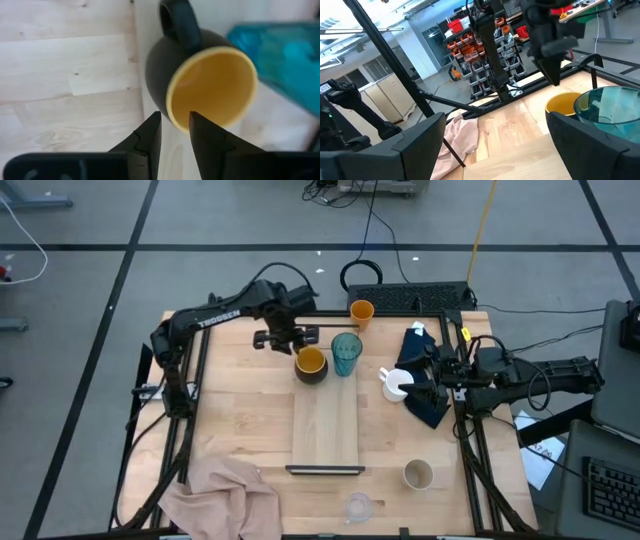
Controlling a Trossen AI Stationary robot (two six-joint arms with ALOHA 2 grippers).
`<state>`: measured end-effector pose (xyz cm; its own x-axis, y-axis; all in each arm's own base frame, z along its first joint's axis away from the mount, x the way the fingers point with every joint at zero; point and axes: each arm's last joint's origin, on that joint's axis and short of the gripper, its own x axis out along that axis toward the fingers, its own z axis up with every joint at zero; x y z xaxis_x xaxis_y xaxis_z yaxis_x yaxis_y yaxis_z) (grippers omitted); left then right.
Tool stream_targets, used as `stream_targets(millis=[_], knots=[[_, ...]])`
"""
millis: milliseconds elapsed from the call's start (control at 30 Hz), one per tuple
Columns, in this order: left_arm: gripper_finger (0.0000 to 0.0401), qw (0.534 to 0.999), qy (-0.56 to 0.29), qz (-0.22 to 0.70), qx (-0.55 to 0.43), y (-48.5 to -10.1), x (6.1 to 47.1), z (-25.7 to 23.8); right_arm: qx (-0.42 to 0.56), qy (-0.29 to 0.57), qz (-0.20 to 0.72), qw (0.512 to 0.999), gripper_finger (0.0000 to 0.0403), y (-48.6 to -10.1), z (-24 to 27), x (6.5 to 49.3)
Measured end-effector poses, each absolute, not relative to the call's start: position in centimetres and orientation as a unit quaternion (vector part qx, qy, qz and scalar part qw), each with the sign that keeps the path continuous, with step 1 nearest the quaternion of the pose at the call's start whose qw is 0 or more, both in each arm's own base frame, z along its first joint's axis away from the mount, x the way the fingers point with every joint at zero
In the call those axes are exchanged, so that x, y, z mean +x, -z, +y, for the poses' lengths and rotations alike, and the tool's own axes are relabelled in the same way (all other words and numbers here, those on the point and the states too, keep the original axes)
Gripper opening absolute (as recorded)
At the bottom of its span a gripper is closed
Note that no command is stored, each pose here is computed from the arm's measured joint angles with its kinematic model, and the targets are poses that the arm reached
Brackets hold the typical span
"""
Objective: Stack small to large cups/mugs on shelf
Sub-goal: Put the white mug on the shelf
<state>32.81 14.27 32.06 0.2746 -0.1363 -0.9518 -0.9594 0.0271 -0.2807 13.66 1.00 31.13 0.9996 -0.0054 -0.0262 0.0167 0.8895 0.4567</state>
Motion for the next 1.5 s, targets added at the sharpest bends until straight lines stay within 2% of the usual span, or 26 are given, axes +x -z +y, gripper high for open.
stream_targets(millis=[200,400,567,733,1067,1300,1500], knots=[[0.0099,0.585,-0.337,0.459,-0.577,-34.5,31.9,12.4,0.234,0.006,0.014,0.972,0.0343,-31.1,1.0,13.6],[0.0099,0.672,-0.263,0.438,-0.536,-37.1,31.6,9.9,0.230,0.020,0.056,0.971,0.0343,-30.2,0.9,13.6],[0.0099,0.755,-0.185,0.425,-0.464,-38.7,31.6,8.3,0.228,0.059,0.095,0.967,0.0343,-29.3,0.5,13.9],[0.0099,0.809,-0.125,0.415,-0.398,-39.5,32.1,6.8,0.278,0.096,0.101,0.950,0.0343,-28.8,0.0,14.6],[0.0099,0.854,-0.009,0.437,-0.282,-39.5,33.0,2.9,0.425,0.147,0.109,0.886,0.0343,-27.8,-0.4,16.1],[0.0099,0.854,-0.003,0.426,-0.298,-39.8,33.6,-0.4,0.419,0.100,0.145,0.891,0.0343,-27.5,0.0,16.5],[0.0099,0.878,-0.010,0.329,-0.347,-41.3,34.9,-2.9,0.391,0.009,0.128,0.911,0.0343,-28.6,0.9,16.1]])
